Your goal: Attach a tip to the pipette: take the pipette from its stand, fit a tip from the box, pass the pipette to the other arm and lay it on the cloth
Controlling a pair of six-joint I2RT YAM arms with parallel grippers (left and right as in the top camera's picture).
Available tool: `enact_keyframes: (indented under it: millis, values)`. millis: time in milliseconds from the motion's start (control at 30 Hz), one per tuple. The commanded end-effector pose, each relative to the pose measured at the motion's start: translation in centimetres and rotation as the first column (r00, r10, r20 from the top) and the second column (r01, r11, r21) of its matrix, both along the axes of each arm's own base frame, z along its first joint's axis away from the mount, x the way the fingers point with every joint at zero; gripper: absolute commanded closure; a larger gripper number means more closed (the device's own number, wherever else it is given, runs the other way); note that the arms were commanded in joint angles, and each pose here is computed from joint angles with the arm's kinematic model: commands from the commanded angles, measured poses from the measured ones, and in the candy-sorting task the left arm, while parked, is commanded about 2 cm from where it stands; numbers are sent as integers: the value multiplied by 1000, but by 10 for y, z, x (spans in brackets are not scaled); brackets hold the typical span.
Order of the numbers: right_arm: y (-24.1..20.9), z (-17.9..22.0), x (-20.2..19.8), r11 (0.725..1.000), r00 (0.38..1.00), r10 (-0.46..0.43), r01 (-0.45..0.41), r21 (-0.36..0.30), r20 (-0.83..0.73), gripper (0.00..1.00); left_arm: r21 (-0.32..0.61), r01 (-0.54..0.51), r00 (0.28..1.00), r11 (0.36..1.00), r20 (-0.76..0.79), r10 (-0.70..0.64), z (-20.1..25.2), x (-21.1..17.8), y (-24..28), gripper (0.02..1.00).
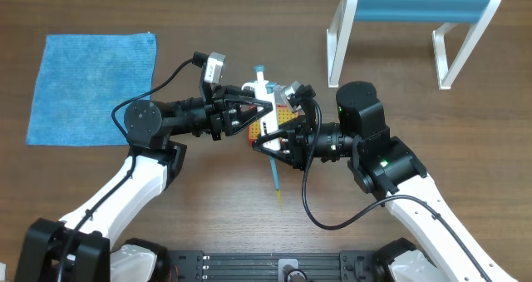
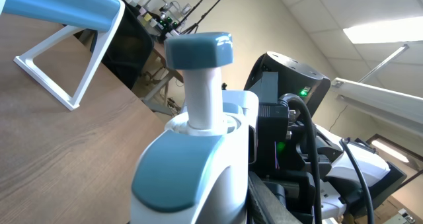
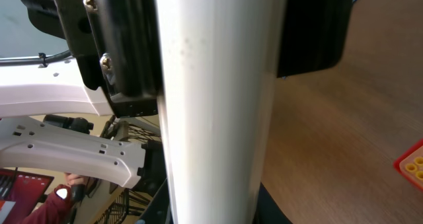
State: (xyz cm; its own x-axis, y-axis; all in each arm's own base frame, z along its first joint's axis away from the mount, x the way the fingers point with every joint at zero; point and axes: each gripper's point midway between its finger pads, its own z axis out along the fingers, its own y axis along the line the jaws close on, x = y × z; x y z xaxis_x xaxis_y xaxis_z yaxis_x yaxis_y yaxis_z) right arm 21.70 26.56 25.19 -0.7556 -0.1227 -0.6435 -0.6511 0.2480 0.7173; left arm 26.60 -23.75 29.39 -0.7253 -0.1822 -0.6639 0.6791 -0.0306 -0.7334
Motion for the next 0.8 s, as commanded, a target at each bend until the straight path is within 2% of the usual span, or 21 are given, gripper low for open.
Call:
enact_keyframes:
  millis: [33, 133, 200, 333, 367, 400, 467, 533, 600, 633, 733, 800]
  values:
    - [4, 10, -10, 998, 999, 51, -50, 34, -16, 3, 1, 10, 997, 1000, 82, -10, 5, -4, -7, 987]
    - [4, 10, -10, 998, 999, 49, -48, 32, -15, 3, 23, -16, 1000, 1000, 26, 16, -6, 4, -7, 987]
    - [4, 9, -7, 999, 999, 38, -38, 25, -4, 3, 81, -69, 995, 994, -73, 75, -30, 18, -7, 991]
    - [-11, -4, 17, 995, 995, -98, 97, -36, -13, 5, 229, -191, 943, 955, -227, 243, -83, 44, 10, 989]
    - [-21, -16, 28, 982, 986, -166, 165, -90, -8, 3, 236, -204, 939, 950, -229, 258, -86, 47, 15, 989]
    - [-29, -25, 34, 971, 980, -197, 197, -134, 15, 3, 235, -214, 936, 948, -229, 268, -85, 50, 18, 991]
    - [-47, -44, 47, 930, 960, -265, 278, -239, 85, 5, 238, -253, 924, 938, -229, 308, -86, 58, 29, 989]
    - [-61, -51, 61, 892, 936, -314, 348, -291, 158, 5, 260, -325, 890, 909, -239, 387, -92, 72, 46, 991]
    - [-74, -52, 71, 858, 911, -360, 408, -312, 202, 5, 336, -415, 816, 845, -272, 509, -114, 87, 73, 989]
    - [-80, -52, 76, 842, 898, -385, 436, -318, 213, 3, 397, -456, 758, 797, -297, 581, -130, 93, 89, 989]
    - [-96, -48, 84, 818, 874, -433, 484, -311, 221, 3, 543, -507, 612, 669, -320, 723, -169, 97, 126, 989]
    - [-103, -46, 88, 806, 862, -455, 506, -307, 225, 5, 603, -505, 557, 617, -318, 767, -183, 94, 144, 989]
